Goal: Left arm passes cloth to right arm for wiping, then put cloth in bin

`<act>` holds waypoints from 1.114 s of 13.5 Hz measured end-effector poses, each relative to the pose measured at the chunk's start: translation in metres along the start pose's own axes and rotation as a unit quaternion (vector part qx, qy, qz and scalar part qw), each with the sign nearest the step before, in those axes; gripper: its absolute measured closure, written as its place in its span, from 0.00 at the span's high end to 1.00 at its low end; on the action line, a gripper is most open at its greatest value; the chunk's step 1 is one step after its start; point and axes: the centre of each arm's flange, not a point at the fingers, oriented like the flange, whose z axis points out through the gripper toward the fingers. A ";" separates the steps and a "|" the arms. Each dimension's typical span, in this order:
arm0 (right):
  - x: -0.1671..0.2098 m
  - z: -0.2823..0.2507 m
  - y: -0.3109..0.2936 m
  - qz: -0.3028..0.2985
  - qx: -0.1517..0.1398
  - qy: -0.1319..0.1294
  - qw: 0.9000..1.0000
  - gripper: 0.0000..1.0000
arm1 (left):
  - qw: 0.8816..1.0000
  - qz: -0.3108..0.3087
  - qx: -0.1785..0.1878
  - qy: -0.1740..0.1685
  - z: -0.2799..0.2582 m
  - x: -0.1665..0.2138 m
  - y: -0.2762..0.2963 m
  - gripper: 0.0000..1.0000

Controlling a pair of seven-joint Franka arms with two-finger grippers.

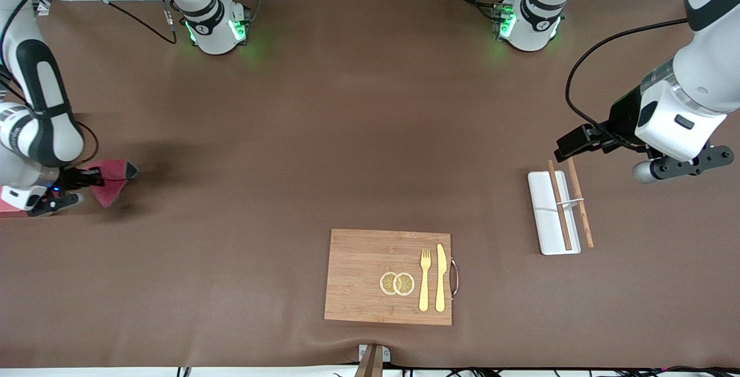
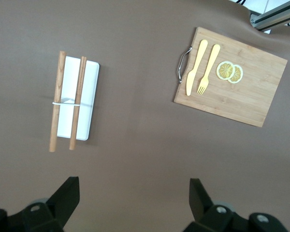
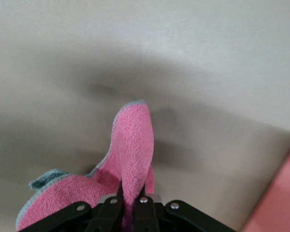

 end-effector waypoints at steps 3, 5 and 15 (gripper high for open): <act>0.033 -0.021 -0.029 -0.010 -0.003 -0.033 0.999 0.06 | 0.999 0.021 0.028 0.003 -0.009 -0.003 -0.014 1.00; 0.064 -0.017 -0.072 -0.001 -0.006 -0.046 0.999 0.06 | 0.998 0.054 0.040 0.005 -0.015 -0.004 -0.030 1.00; 0.164 -0.003 -0.354 0.181 0.066 -0.079 0.978 0.06 | 0.994 0.065 0.083 0.006 -0.020 -0.030 -0.079 1.00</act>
